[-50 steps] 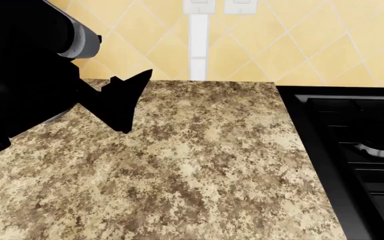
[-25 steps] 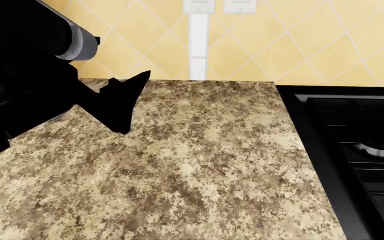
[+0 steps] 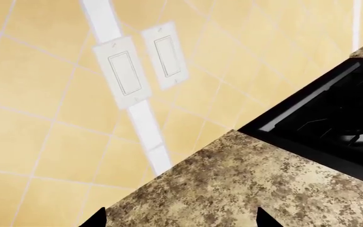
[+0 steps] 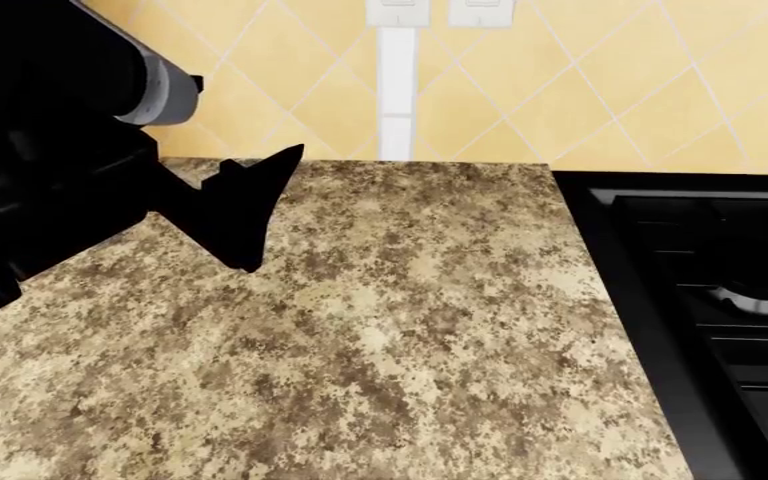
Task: Pick the lemon, kiwi from the counter and place them in the cabinet. Then close the cabinet.
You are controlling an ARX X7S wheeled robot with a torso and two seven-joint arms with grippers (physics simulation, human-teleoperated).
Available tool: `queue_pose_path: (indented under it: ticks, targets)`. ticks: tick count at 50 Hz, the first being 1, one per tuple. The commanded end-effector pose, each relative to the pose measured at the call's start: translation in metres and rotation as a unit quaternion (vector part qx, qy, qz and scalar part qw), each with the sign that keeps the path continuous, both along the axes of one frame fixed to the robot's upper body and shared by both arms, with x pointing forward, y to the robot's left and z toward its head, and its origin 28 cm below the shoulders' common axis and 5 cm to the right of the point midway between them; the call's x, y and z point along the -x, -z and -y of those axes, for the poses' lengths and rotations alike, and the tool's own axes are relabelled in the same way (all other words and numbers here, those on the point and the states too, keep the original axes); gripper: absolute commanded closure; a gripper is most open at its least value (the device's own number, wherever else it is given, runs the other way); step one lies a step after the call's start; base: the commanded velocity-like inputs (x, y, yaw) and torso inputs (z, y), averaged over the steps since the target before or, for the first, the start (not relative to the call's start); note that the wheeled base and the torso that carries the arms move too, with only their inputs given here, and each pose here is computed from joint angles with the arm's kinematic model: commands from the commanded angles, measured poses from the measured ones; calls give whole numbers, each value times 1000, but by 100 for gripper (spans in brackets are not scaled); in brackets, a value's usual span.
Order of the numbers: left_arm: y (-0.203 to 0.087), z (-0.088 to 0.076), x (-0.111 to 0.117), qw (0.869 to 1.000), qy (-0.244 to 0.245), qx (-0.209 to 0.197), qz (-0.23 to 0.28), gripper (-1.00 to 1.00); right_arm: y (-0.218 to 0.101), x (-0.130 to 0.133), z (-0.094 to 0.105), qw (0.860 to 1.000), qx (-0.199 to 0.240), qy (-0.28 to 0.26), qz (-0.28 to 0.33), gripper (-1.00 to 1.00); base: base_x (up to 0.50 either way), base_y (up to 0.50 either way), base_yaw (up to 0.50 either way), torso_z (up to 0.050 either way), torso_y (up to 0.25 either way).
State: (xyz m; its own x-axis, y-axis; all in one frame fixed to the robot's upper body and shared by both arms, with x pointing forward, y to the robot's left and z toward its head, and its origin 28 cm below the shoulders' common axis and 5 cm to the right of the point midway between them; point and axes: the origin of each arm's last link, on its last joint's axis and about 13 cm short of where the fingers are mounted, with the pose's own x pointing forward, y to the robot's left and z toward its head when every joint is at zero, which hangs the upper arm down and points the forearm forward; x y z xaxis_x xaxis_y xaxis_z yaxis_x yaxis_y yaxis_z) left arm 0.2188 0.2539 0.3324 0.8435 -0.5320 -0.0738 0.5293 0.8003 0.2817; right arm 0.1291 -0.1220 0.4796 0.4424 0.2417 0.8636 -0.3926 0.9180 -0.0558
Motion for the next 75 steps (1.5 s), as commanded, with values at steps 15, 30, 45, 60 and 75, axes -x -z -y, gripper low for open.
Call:
queue_pose_path:
  ticks: [15,30,45,60,75]
  targets:
    - [-3,0,2,1000,4,-3,2,-100,-2,-65,-27,985,118,39,-116,-100,2,2,3,1,-2]
    - [-2,0,2,1000,6,-4,2,-100,-2,-91,-35,961,191,123,-155,-100,3,0,0,0,-7]
    - [-3,0,3,1000,6,-4,4,-100,10,-121,-39,901,291,251,-199,-100,4,0,0,0,-10]
    - [-3,0,3,1000,3,-5,5,-100,18,-142,-40,845,357,333,-219,-100,3,-1,0,0,-10]
    - [-3,-2,2,1000,2,-8,4,-100,13,-161,-41,820,367,373,-231,-100,4,-2,-1,0,-9]
